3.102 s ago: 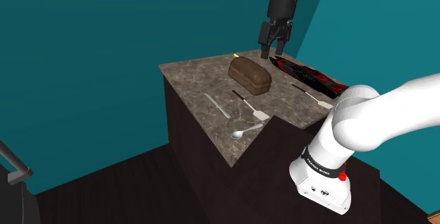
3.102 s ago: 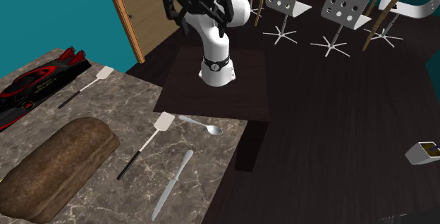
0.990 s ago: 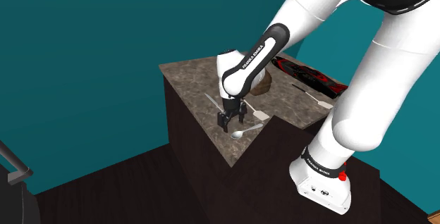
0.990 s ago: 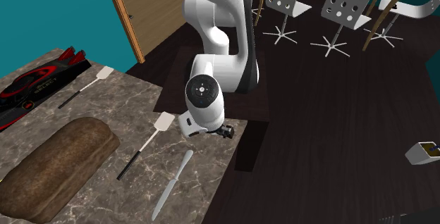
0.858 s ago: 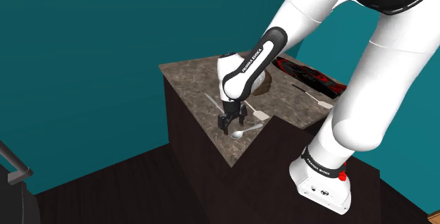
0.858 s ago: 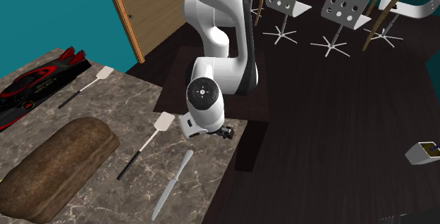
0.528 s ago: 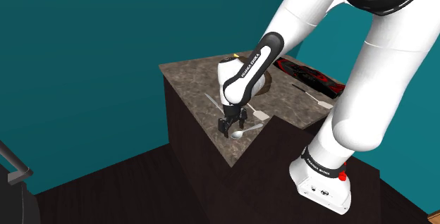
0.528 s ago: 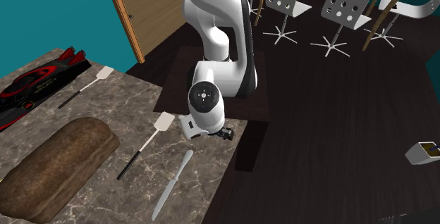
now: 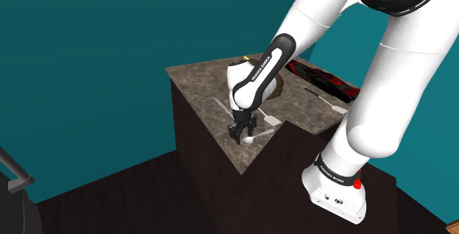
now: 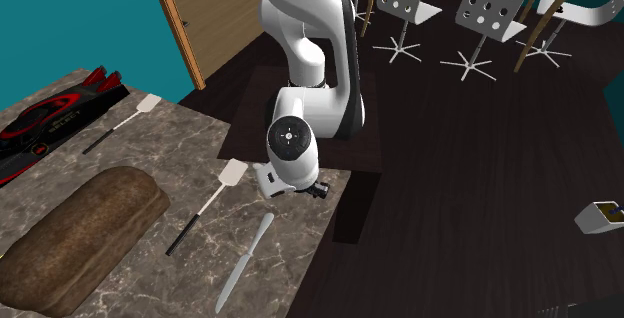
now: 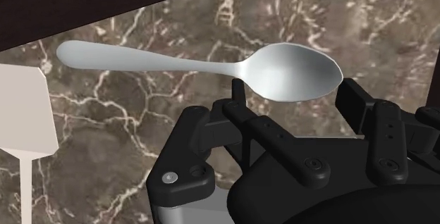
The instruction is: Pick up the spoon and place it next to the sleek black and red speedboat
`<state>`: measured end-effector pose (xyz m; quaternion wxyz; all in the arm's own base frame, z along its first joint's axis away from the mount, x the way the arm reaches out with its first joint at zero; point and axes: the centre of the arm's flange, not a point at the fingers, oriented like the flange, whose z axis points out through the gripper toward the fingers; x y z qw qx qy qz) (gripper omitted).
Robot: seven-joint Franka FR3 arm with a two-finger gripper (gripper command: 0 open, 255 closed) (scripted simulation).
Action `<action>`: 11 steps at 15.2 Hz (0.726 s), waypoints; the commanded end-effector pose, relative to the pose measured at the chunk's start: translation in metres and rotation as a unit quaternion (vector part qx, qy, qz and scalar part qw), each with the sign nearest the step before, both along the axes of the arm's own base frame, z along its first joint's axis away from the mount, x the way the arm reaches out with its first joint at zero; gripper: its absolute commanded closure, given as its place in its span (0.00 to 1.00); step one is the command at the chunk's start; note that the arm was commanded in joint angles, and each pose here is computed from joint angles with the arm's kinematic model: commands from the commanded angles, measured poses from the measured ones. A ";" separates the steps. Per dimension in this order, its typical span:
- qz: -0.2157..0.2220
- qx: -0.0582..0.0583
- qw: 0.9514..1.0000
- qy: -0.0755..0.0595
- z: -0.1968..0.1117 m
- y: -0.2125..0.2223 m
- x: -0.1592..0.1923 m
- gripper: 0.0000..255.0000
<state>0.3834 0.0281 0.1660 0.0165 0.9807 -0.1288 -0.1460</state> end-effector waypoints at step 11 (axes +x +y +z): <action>0.000 0.000 1.000 0.000 0.021 0.000 0.000 1.00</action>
